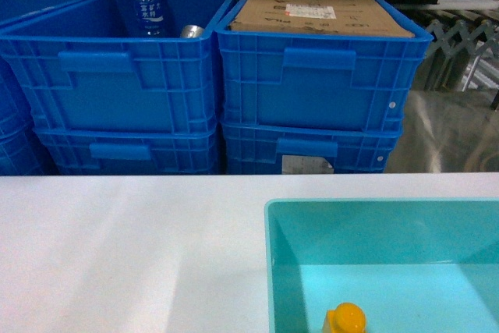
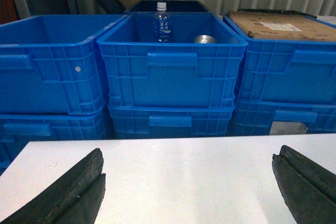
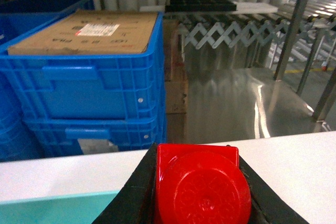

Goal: Pick red block from blue box to shelf

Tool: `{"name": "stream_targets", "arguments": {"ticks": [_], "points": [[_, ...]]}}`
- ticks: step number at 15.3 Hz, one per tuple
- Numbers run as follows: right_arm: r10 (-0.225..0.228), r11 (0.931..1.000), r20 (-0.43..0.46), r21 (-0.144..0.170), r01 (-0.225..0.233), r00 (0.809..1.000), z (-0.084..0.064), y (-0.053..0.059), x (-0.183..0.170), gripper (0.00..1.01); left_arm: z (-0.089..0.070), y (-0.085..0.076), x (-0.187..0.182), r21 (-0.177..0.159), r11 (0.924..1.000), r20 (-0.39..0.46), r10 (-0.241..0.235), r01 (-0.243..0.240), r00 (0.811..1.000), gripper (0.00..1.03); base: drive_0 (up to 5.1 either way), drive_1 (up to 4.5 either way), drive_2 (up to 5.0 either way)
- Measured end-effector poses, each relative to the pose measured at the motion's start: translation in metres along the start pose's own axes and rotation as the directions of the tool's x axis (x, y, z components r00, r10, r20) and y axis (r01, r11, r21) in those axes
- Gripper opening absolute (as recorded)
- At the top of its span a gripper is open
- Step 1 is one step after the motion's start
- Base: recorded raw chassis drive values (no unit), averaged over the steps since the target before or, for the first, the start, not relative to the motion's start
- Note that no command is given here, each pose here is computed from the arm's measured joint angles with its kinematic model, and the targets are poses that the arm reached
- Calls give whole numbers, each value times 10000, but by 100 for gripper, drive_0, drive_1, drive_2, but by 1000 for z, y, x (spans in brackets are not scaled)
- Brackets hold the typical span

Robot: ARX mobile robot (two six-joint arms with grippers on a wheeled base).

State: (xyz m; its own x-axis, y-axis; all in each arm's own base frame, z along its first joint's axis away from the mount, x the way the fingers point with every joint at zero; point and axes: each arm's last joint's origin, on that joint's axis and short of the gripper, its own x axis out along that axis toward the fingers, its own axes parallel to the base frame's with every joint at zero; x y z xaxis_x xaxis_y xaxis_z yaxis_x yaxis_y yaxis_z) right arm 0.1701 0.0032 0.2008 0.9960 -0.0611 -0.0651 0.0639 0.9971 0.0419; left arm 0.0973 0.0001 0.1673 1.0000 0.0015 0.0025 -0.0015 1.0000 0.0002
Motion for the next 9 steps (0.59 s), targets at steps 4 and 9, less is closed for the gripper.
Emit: {"name": "stream_targets", "arguments": {"ticks": [4, 9], "points": [[197, 9989, 1203, 405, -247, 9925, -10, -7, -28, 28, 0, 0, 0, 0, 10000, 0, -4, 4, 10000, 98, 0, 0, 0], [614, 9977, 1719, 162, -651, 9832, -23, 2, -50, 28, 0, 0, 0, 0, 10000, 4, -4, 4, 10000, 98, 0, 0, 0]]}}
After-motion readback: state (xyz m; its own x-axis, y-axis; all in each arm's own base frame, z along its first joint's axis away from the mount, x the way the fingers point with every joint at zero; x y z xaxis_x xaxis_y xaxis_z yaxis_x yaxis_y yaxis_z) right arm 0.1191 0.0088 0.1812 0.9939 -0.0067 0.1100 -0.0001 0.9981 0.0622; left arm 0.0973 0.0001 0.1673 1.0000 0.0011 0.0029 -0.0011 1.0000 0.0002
